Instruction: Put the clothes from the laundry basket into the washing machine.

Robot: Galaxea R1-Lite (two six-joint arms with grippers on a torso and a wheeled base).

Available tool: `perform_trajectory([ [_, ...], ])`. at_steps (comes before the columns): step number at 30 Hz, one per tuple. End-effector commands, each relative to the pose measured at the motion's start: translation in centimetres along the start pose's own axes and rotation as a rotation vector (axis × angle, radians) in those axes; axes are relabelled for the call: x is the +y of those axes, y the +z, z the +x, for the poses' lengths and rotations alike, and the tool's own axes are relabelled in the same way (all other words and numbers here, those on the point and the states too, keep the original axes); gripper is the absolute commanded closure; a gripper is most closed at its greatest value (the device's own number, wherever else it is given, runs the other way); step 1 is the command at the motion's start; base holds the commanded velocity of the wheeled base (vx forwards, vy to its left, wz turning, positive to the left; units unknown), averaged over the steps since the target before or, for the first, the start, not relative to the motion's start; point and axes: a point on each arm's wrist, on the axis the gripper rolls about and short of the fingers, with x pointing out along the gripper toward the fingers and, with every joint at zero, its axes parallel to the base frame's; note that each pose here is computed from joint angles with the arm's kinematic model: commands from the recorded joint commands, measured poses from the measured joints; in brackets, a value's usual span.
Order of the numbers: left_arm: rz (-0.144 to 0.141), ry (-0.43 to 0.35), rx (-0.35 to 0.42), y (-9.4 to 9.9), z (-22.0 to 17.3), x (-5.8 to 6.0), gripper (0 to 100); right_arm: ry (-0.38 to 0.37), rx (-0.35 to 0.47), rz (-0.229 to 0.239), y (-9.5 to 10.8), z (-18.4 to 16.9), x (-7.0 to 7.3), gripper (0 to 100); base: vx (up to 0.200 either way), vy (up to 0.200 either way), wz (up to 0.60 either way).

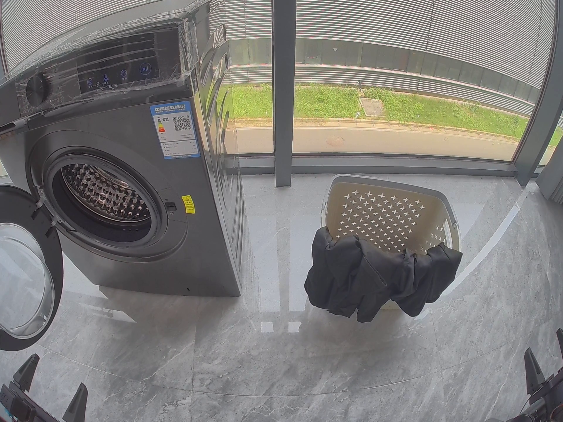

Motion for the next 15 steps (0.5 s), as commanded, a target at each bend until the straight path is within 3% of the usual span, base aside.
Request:
perform_trajectory([
  [1, -0.001, 0.0, 0.001, -0.53, 0.02, -0.03, 0, 0.0, 0.002, 0.0, -0.52, 0.01, -0.01, 0, 0.2, 0.0, 0.0],
  [8, 0.005, -0.002, 0.001, -0.53, 0.02, -0.02, 0, 0.0, 0.002, 0.0, -0.52, 0.01, -0.01, 0, 0.2, 0.0, 0.0],
  [15, 0.004, -0.002, 0.001, -0.53, 0.02, -0.02, 0, 0.0, 0.002, -0.002, -0.52, 0.01, -0.01, 0, 0.0, 0.0, 0.0],
])
